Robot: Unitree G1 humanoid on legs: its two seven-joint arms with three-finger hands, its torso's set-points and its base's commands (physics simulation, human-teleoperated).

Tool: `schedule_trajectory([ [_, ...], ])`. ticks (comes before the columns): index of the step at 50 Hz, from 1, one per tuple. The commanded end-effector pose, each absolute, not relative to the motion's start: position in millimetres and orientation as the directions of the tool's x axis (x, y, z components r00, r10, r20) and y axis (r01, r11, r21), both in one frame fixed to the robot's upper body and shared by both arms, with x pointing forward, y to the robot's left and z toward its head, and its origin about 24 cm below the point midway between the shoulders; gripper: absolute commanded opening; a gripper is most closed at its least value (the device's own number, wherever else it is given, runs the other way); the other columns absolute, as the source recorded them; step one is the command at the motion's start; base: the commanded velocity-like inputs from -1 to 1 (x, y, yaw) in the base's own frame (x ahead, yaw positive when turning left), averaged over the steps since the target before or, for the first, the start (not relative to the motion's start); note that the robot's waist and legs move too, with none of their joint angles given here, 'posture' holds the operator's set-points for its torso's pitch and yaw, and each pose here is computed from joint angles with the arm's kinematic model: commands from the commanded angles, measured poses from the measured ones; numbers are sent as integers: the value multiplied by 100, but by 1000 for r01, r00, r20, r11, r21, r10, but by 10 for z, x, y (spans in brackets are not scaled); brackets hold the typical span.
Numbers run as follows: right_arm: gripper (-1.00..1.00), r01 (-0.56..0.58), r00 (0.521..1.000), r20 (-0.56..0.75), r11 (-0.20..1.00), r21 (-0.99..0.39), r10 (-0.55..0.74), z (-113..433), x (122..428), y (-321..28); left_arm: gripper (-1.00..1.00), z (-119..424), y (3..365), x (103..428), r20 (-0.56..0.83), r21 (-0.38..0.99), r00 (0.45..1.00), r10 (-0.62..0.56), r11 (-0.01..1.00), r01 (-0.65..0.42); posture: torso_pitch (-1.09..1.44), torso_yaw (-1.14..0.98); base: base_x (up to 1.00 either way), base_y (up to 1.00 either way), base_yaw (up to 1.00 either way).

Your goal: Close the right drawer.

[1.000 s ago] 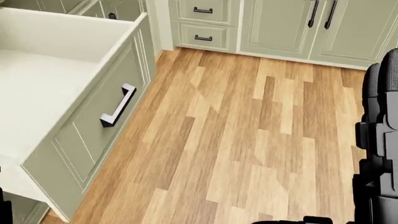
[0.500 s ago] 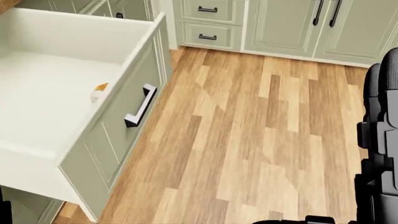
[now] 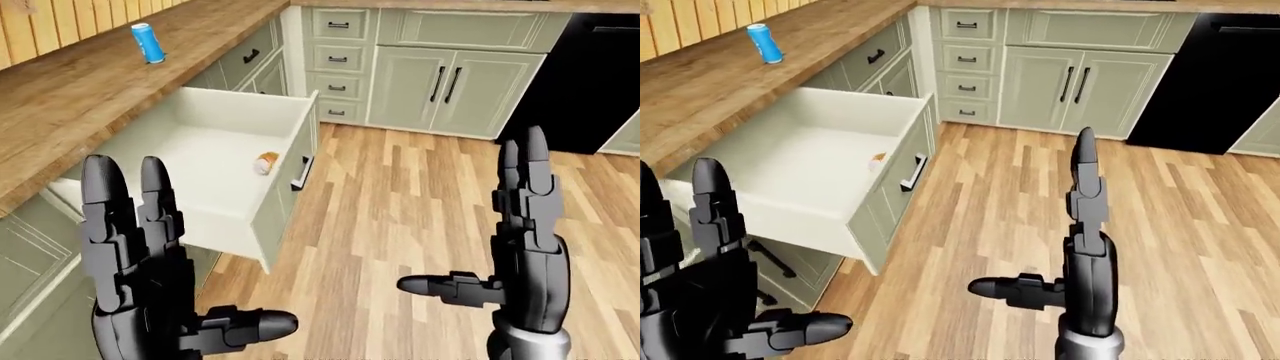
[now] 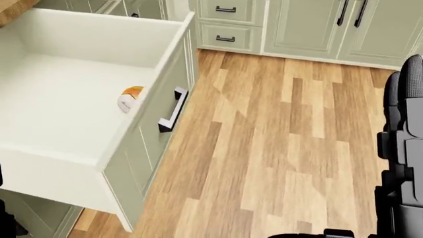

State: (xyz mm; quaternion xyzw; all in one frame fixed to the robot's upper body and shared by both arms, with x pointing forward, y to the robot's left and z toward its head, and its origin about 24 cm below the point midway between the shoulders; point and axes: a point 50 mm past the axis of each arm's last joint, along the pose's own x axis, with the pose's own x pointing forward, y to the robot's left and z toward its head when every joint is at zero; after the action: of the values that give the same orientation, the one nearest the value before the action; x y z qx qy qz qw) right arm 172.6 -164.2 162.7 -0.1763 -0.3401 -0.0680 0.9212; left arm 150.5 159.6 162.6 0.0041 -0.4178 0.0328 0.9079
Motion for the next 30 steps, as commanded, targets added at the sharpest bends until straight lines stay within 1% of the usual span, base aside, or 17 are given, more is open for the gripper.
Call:
schedule_trajectory([
  [1,100,249,716,698,931,-266,8,1722,1683,-1613,100,1705,1605,1460,792,-20,608,58,997,-69,0,0,0,22,0],
  [30,100,255,722,692,929,-269,2,1748,1684,-1606,100,1719,1602,1458,791,-20,609,57,997,-68,0,0,0,22,0],
])
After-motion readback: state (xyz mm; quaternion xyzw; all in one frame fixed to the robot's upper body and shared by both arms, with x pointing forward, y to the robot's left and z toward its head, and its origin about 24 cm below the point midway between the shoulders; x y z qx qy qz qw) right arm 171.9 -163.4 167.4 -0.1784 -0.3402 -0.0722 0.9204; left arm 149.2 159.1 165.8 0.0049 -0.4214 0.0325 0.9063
